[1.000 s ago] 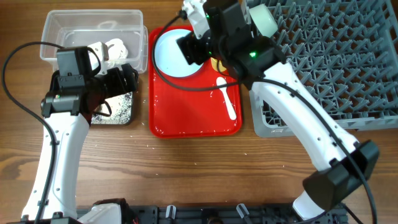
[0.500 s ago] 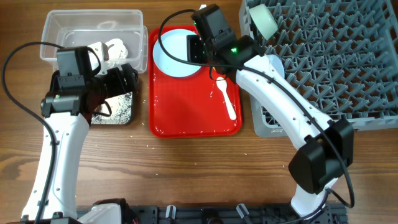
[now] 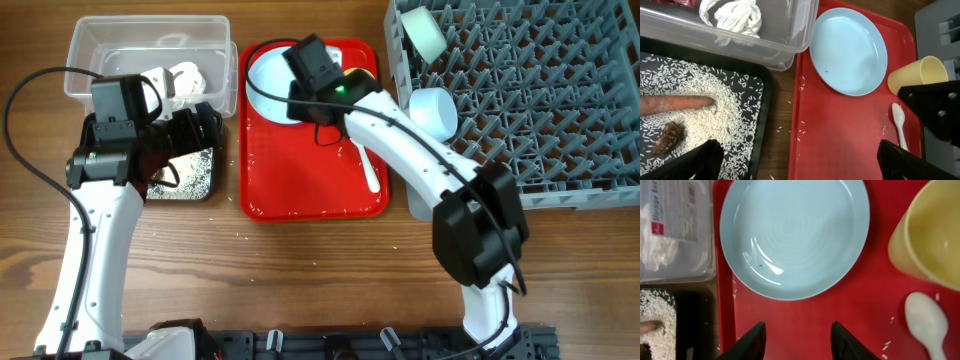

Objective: Sort waste into correct bins and load items into the dishwasher rack
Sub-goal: 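Carry the blue plate with right gripper and stand it in the rack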

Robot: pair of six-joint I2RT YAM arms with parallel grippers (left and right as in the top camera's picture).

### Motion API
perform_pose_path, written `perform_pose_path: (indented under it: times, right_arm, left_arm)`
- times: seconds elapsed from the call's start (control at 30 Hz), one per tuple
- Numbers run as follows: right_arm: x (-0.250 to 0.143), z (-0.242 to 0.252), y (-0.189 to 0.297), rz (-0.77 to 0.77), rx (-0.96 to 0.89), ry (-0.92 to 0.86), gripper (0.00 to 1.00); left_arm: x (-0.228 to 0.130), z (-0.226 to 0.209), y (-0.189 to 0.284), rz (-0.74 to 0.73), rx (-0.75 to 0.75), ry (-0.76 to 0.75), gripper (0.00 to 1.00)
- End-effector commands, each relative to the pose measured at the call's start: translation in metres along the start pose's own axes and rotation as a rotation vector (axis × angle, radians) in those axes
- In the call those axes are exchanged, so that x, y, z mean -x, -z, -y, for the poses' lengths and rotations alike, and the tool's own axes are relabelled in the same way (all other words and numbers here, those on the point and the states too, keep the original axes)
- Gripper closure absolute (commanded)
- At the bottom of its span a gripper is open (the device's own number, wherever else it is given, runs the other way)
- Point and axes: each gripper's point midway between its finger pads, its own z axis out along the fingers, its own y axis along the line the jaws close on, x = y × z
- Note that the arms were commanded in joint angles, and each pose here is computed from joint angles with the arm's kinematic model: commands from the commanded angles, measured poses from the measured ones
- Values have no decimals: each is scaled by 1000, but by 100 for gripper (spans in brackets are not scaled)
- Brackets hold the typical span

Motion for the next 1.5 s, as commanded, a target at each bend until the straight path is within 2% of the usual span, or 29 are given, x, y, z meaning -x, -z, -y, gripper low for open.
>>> perform_pose_path:
  times: [0.0,0.3,0.73,0.83,1.03,1.27,1.43,1.47]
  right_arm:
    - [-22,2,-23,-62,-26,-82,57]
    - [-40,14,-76,-97,-69,-175,56]
    - [-21,27,-99,-52,-44,-245,54]
    - [-28,32,-99,-83,-62,-246,58]
    - [-50,41,-95,-177,-104,-240,73]
    - [-77,54,-86,-316,-134,-136,80]
    - [-85,53,-73,-392,-96,-52,90]
    - [-84,53,-70,-396,-96,-38,95]
  left_arm:
    - [9,3,9,33,-12,-23,0]
    - [9,3,9,33,-12,-23,0]
    - [9,3,9,33,-12,-23,0]
    - [9,3,9,33,-12,-23,0]
    - [9,3,9,33,-12,-23,0]
    - [9,3,9,33,-12,-23,0]
    - [9,3,9,33,-12,-23,0]
    - [9,3,9,33,-12,-23,0]
